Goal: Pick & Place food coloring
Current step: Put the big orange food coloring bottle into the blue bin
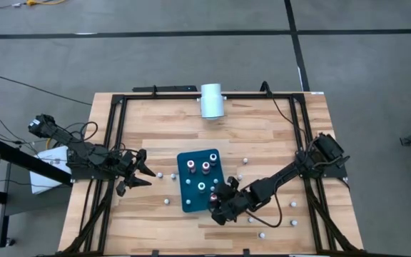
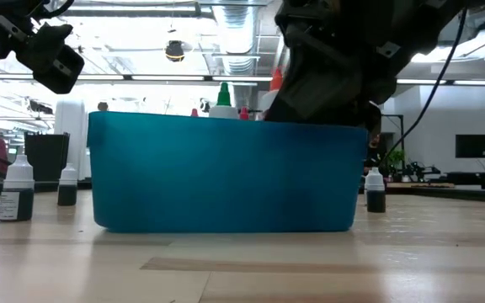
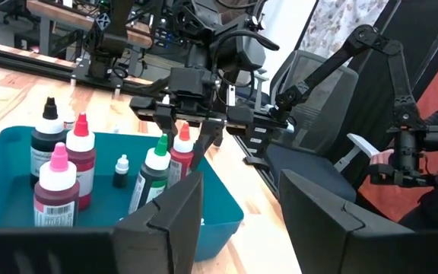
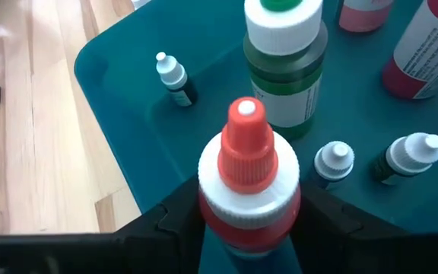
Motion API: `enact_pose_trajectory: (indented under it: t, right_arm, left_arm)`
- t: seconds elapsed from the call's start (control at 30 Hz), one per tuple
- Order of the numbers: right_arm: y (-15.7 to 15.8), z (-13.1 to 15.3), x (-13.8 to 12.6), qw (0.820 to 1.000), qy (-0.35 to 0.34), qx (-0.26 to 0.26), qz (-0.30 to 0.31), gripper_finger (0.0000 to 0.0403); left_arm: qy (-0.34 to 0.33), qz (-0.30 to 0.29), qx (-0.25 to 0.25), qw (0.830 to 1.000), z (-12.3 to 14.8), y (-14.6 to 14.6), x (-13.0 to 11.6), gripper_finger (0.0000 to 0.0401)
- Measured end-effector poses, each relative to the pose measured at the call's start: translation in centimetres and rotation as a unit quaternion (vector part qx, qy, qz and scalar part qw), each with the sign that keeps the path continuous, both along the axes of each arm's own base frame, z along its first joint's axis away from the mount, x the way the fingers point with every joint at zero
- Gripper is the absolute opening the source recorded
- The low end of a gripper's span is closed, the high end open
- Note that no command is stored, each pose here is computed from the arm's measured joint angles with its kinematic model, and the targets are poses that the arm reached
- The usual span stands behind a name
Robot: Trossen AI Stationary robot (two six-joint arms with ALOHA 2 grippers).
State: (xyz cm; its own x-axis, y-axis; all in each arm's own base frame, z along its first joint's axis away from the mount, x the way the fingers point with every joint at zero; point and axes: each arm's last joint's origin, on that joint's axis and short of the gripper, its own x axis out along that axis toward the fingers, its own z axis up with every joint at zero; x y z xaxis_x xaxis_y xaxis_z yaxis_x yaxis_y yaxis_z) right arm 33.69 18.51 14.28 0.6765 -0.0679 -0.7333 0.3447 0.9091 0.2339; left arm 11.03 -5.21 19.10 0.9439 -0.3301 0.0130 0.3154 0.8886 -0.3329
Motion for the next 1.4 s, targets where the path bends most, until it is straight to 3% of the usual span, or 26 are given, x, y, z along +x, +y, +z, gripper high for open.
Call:
enact_pose_trajectory:
  t: [0.87,1.4]
  right_arm:
    - [1.2,-0.1,-0.9,0.999,-0.021,-0.024,-0.026,0.0169]
    - [1.2,-0.2,-0.9,0.999,-0.019,-0.028,-0.023,0.0232]
  left_arm:
    - [0.003,0.000,-0.002,1.000,0.0,0.0,0.0,0.0165]
    - [0.003,0.000,-0.002,1.000,0.0,0.0,0.0,0.0165]
